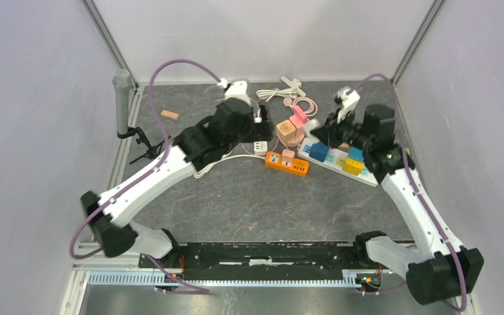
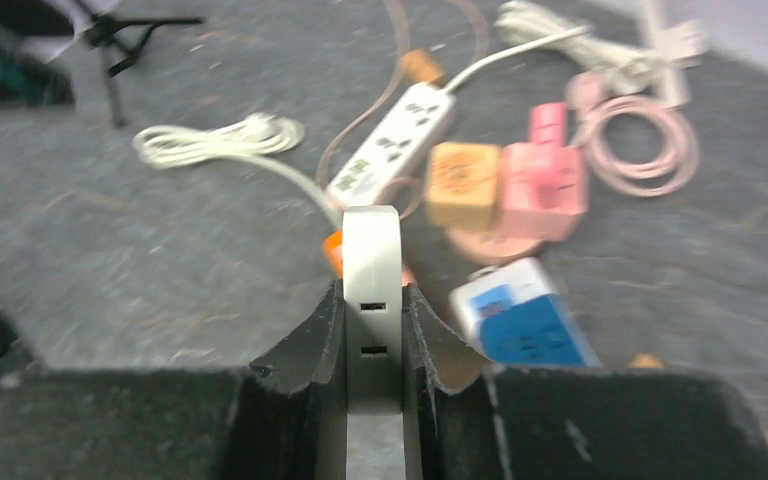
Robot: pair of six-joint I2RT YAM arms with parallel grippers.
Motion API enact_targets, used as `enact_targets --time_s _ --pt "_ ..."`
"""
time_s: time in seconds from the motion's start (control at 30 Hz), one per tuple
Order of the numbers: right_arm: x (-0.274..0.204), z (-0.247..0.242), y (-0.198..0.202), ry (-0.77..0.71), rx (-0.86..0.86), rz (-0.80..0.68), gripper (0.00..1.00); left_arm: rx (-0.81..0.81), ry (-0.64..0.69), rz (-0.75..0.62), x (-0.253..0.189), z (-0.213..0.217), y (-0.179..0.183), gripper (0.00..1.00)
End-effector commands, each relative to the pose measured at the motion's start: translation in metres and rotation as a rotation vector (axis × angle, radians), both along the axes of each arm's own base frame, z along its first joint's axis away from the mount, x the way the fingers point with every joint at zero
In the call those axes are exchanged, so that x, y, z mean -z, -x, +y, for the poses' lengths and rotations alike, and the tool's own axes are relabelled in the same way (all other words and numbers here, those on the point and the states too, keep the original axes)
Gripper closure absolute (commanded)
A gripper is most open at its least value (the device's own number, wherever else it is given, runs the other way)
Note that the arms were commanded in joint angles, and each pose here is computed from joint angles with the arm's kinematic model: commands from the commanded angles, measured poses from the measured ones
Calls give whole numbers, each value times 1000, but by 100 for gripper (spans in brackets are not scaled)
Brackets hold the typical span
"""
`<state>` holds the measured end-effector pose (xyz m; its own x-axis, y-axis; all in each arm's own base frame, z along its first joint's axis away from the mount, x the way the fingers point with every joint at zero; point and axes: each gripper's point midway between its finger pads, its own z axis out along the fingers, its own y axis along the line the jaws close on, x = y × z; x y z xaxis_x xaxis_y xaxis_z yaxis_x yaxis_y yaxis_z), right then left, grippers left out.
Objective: Pull the plug off the socket
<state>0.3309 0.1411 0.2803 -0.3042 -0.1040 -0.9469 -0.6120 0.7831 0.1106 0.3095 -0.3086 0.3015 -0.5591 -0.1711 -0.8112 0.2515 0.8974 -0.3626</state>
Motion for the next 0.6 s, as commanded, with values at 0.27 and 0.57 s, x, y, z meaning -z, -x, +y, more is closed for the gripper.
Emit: enact_targets --time_s 0.27,0.57 --pt "95 112 106 -65 -299 202 100 -183 -74 -252 -26 127 42 0" --pt "175 177 175 122 -480 343 84 -227 -63 -284 -21 145 48 0"
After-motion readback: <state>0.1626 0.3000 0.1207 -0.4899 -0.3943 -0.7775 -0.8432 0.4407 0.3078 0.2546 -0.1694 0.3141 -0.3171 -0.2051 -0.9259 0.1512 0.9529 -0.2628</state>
